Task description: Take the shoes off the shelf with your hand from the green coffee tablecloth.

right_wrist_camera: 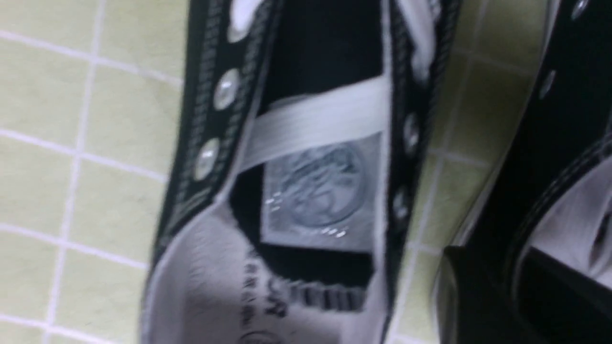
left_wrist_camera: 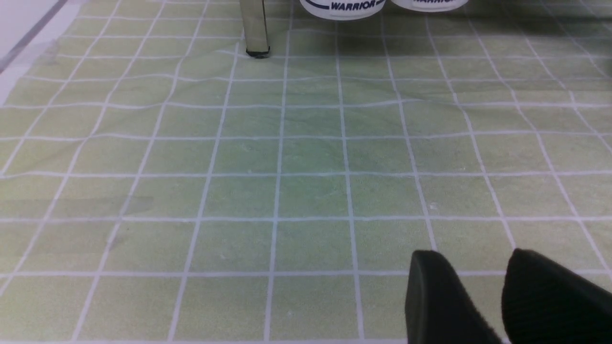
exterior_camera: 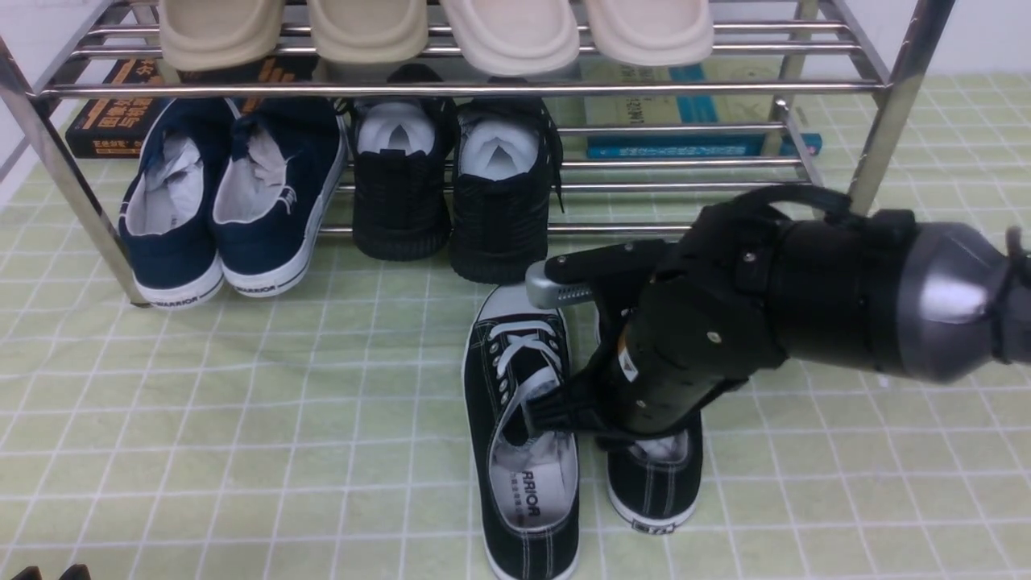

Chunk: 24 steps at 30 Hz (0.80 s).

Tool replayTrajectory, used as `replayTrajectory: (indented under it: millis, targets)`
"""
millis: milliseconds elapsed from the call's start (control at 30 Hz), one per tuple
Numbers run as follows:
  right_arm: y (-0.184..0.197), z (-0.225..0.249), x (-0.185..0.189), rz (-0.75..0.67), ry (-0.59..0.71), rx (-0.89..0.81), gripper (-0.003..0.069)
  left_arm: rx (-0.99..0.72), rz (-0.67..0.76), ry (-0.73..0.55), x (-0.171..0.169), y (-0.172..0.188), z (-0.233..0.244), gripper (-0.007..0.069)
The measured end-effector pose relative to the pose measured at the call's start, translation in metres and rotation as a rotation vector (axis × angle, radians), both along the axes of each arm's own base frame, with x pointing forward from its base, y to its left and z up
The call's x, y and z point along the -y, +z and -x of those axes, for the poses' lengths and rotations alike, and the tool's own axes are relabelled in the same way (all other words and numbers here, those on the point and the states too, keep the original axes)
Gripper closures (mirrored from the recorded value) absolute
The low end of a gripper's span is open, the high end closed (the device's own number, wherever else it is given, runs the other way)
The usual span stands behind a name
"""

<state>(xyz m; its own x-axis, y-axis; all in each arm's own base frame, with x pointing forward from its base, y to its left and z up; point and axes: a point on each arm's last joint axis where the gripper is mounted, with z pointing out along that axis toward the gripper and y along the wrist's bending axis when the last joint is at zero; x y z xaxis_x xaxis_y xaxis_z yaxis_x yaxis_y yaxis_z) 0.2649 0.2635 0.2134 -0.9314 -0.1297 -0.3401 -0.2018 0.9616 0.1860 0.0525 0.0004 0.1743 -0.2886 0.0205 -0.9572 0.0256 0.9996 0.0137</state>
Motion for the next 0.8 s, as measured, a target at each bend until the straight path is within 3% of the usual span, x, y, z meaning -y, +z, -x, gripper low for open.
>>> replayTrajectory:
  millis: [167, 367, 500, 600, 800]
  targets:
    - [0.023, 0.008, 0.002, -0.021, -0.024, -0.063, 0.033, 0.0, 0.0, 0.0, 0.0, 0.0, 0.0, 0.0382]
    - [0.082, 0.021, 0.015, 0.068, 0.139, -0.065, 0.0319, 0.0, 0.0, 0.0, 0.0, 0.0, 0.0, 0.0384]
    - [0.126, 0.027, 0.024, 0.091, 0.287, 0.027, 0.0397, 0.0, -0.001, 0.0, 0.0, 0.0, 0.0, 0.0384]
    - [0.156, 0.04, 0.037, 0.082, 0.393, 0.123, 0.0505, 0.0, -0.002, 0.0, 0.0, 0.0, 0.0, 0.0384]
    - [0.2, 0.07, 0.066, 0.016, 0.434, 0.241, 0.0615, 0.0, -0.002, 0.0, 0.0, 0.0, 0.0, 0.0384]
